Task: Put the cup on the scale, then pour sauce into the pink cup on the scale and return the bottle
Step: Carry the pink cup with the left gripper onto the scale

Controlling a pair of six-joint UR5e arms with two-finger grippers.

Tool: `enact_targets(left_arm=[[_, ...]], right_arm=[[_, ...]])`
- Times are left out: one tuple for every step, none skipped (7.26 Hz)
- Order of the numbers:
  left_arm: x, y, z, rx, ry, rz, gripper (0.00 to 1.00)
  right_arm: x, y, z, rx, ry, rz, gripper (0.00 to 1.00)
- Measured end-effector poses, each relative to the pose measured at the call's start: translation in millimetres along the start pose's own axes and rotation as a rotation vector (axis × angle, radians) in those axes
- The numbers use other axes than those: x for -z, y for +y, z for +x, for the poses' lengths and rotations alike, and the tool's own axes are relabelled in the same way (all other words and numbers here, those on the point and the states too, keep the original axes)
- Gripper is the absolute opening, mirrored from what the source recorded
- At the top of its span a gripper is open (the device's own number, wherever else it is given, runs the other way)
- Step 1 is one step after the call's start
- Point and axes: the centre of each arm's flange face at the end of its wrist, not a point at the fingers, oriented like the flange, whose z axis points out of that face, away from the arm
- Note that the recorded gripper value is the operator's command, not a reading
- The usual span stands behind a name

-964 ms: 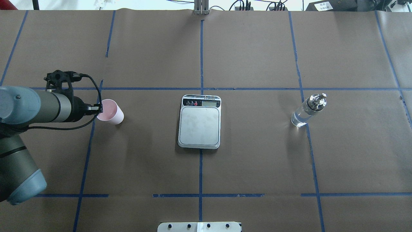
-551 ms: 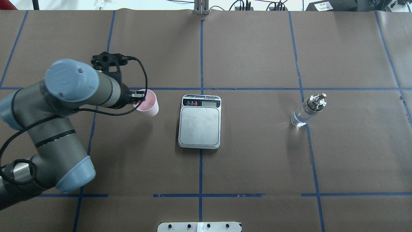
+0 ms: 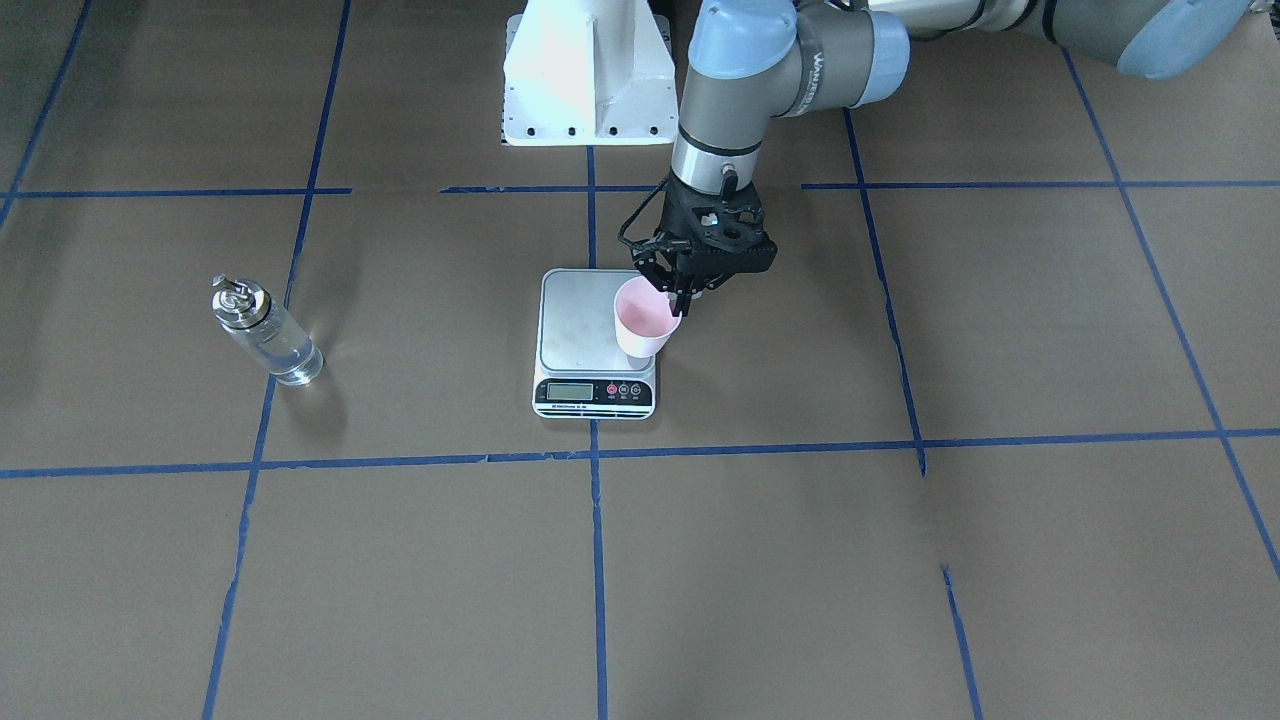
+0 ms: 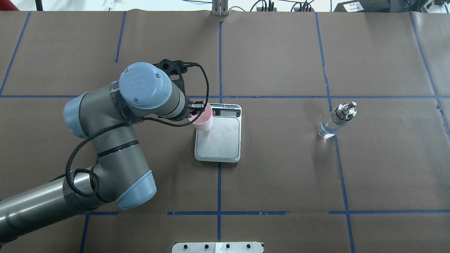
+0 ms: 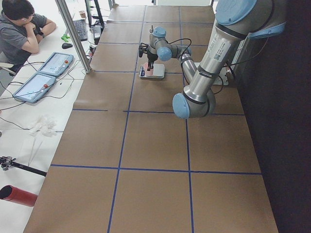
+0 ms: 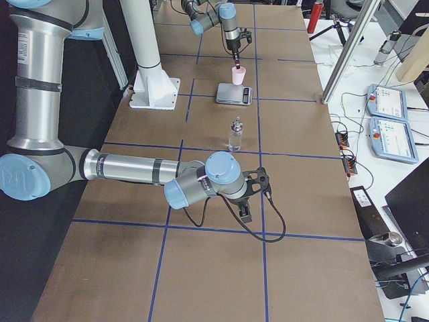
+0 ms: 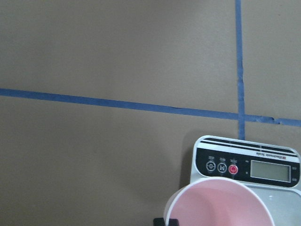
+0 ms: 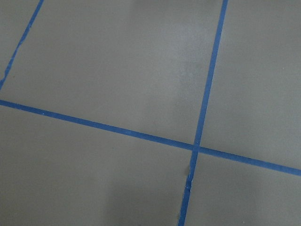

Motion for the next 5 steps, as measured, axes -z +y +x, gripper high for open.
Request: enact_targets(left_arm=[[-3.7,0.6,9.9,0.005,0.000,-0.004,0.00],[-5.4,0.7,14.7,0.007,0.000,-0.005,0.08],[-6.1,1.7,16.9,0.006,0.002,-0.005,0.33],[-6.2,3.5,18.7,0.003,0.006,-0.007,0.48],[-6.0,4.9,19.9,-0.001,0.010,-0.009,0.58]], right_arm=[[0.1,0.1,0.0,0.000,0.000,0.000,1.00],[0.2,0.2,0.0,-0.001,0.000,0.000,1.00],[0.1,0.2,-0.1,-0.001,0.000,0.000,1.00],[0.0,0.2,-0.2,-0.001,0.000,0.000,1.00],[0.0,0.2,-0.1,-0.001,0.000,0.000,1.00]])
